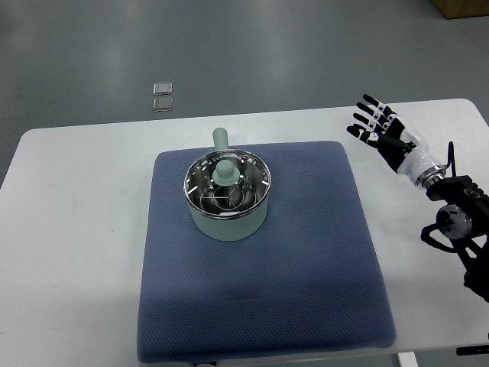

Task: Open lid and place right of pot
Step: 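Raise the right hand and move it over the pot lid knob, then lower the right hand and close its fingers around the green lid knob, then lift the glass lid up off the pot with the right hand, then carry the lid beside the pot and lower it onto the mat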

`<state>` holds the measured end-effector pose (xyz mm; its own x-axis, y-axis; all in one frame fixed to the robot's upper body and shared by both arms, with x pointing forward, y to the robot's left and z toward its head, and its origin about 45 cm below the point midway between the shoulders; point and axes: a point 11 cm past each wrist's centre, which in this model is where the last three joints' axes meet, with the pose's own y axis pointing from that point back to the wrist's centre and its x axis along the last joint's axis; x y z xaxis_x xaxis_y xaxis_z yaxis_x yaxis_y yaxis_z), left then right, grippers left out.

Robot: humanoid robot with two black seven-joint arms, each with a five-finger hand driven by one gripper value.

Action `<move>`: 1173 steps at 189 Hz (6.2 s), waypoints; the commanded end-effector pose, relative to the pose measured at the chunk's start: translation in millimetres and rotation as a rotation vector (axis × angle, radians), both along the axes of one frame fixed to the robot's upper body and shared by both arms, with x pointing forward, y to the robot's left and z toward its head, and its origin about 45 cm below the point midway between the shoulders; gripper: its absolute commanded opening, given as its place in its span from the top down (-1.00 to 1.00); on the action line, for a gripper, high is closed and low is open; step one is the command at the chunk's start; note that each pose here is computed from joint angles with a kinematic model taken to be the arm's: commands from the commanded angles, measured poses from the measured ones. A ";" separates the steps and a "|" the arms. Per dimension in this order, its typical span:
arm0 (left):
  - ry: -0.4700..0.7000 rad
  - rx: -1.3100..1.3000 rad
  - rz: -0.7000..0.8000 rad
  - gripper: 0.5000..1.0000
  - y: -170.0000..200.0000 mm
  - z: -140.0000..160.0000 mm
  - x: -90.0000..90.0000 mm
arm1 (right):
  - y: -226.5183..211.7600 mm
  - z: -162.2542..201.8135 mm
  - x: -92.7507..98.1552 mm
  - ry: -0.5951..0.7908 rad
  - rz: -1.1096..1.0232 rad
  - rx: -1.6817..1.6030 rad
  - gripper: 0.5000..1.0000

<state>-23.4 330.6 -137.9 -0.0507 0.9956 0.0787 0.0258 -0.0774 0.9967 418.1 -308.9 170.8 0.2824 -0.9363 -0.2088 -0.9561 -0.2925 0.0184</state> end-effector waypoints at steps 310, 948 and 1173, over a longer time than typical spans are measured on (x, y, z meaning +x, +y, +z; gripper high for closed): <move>0.000 -0.001 0.000 -1.00 -0.1 0.0 0.0 | 262.9 147.9 -7.8 -0.821 1.025 -1.424 -0.42; 0.000 0.001 0.000 -1.00 0.1 0.0 0.0 | 216.9 172.7 13.4 -0.822 0.942 -1.644 1.00; 0.000 0.001 0.002 -1.00 0.1 0.0 0.0 | 93.6 36.3 -15.7 -0.490 0.935 -1.559 1.00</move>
